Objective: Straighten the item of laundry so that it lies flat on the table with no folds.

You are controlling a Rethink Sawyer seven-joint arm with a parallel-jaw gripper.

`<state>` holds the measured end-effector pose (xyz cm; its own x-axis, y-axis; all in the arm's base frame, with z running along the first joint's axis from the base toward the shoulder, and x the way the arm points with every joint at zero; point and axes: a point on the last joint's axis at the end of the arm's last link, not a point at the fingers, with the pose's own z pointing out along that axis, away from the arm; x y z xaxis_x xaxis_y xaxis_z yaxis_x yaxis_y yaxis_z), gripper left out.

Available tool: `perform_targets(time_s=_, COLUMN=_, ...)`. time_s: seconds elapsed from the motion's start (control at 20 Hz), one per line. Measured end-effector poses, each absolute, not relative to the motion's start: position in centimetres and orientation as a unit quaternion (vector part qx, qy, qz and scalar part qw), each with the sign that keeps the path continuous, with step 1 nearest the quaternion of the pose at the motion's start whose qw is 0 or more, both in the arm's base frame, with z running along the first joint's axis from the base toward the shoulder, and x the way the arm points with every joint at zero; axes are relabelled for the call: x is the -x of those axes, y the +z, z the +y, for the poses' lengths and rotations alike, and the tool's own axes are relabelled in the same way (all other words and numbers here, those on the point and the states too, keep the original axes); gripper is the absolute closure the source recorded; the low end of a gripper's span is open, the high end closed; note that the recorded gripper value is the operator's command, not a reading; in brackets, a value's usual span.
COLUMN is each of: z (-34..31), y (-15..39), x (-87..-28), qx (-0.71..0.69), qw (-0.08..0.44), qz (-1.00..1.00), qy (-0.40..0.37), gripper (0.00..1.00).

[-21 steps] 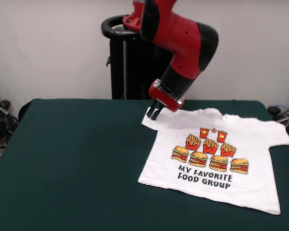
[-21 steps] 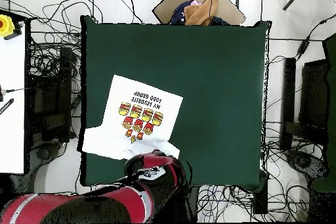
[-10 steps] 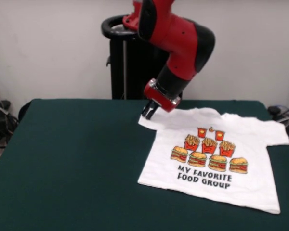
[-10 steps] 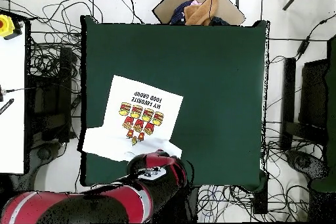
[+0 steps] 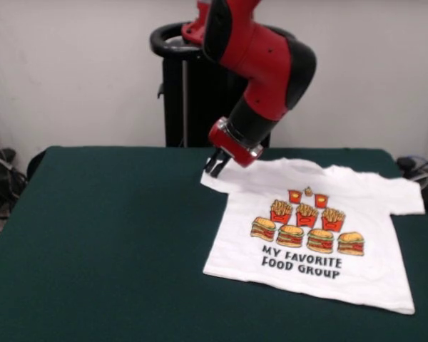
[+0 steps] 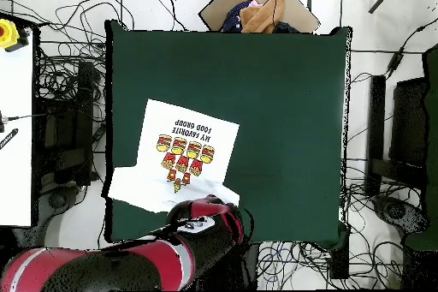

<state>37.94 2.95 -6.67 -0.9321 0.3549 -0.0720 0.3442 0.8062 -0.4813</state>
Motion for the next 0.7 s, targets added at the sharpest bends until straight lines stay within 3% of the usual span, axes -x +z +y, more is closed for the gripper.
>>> perform_targets(time_s=0.45, z=1.9, y=-6.5, x=-38.3, qx=0.207, qw=0.018, qz=-0.95, qy=0.234, gripper=1.0)
perform_targets(time_s=0.7, z=0.1, y=-5.5, x=-39.1, qx=0.278, qw=0.039, qz=-0.947, qy=0.156, gripper=1.0)
